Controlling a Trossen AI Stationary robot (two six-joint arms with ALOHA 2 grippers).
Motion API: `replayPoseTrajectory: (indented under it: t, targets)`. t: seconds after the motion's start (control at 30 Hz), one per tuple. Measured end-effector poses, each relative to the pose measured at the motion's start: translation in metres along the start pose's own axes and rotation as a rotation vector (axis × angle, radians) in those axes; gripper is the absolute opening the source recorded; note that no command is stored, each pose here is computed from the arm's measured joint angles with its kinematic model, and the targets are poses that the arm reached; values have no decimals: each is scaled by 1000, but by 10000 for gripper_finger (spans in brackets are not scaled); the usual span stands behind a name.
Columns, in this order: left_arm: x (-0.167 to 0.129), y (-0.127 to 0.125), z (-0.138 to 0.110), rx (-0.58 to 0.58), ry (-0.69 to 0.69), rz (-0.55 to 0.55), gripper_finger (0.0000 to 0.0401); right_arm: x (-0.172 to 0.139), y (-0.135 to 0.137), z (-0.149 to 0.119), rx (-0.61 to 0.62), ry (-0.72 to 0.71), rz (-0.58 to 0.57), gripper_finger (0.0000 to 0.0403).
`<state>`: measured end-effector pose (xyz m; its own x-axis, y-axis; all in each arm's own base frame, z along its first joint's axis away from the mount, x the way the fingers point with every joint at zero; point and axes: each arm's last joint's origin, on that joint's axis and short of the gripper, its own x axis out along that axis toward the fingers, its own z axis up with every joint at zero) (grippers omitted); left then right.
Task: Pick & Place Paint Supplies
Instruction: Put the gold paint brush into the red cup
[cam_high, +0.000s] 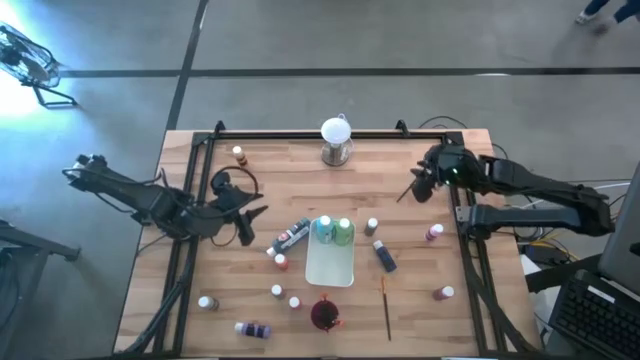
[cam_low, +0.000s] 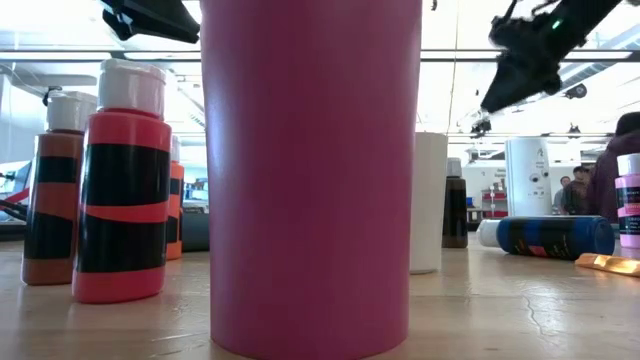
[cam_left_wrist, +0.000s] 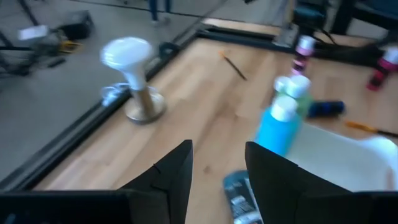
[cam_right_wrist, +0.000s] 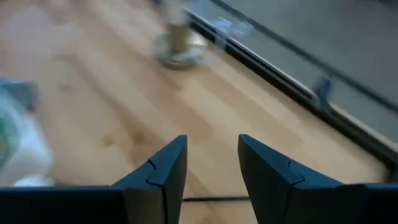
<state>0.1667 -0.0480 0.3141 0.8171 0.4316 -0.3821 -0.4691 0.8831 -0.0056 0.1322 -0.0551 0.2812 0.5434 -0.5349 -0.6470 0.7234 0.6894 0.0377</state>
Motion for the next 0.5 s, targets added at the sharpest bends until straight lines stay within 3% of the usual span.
replayPoseTrajectory:
  t: [0.23, 0.5]
  targets:
    - [0, 1, 1, 20, -25, 59, 154, 44, -24, 4, 175, 234, -72, 157]
    - [9, 4, -12, 22, -122, 344, 153, 81, -46, 5, 365, 425, -142, 168]
